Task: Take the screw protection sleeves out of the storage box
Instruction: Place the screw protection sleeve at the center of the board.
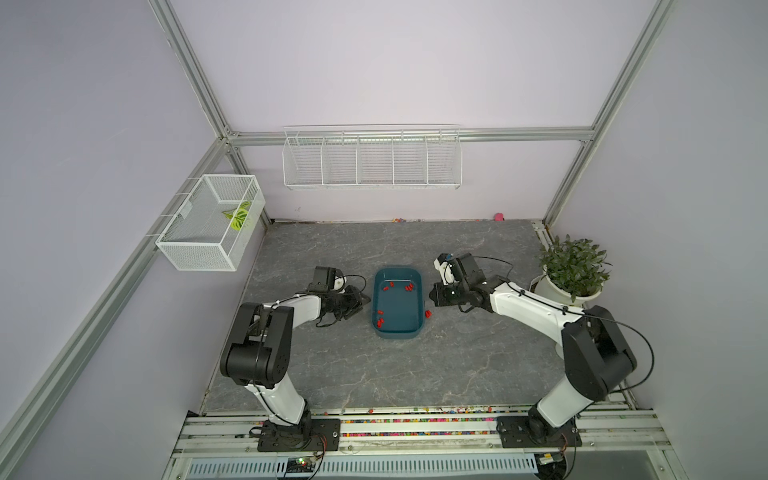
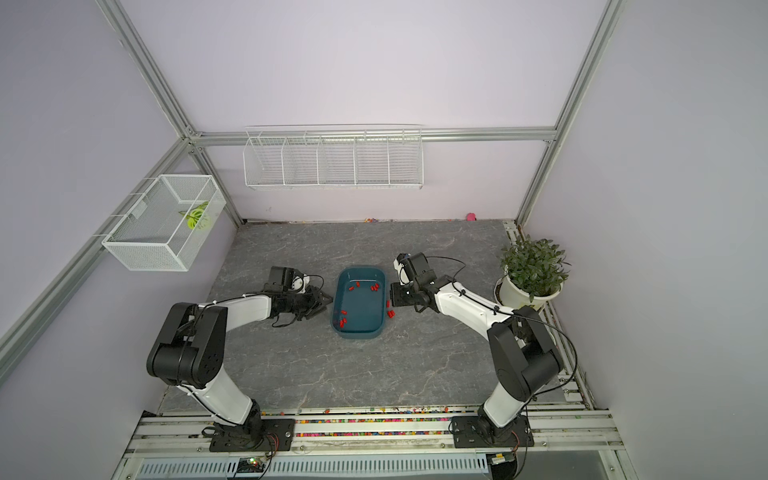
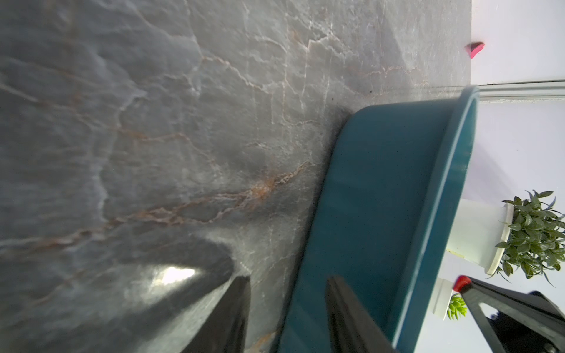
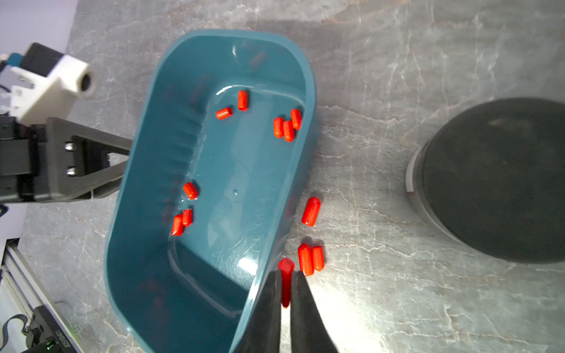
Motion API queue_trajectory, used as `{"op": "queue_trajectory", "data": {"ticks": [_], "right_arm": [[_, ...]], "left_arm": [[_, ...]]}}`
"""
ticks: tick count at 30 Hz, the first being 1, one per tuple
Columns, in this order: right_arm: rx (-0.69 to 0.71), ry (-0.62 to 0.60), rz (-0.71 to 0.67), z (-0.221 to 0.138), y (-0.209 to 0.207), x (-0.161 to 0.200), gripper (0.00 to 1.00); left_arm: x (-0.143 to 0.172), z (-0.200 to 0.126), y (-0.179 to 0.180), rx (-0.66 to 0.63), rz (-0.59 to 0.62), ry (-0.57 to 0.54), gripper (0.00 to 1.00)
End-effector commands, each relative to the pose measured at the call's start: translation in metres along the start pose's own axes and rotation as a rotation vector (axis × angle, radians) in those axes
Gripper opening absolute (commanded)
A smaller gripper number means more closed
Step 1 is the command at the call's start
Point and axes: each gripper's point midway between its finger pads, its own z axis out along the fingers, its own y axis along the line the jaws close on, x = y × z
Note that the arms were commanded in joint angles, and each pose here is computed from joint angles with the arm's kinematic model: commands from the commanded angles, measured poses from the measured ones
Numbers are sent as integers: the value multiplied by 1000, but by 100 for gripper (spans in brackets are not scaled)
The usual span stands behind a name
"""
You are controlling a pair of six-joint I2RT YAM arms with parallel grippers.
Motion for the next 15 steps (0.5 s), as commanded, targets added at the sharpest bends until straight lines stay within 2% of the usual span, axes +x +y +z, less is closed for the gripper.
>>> {"op": "queue_trajectory", "data": {"ticks": [1,15], "right_arm": [[27,49,72,10,-12,6,12],[83,169,181,33,-33,21,14]], "left_arm": [[-4,-1,-4,10,17,-5,47],[-4,-1,-4,10,16,-4,47]]}}
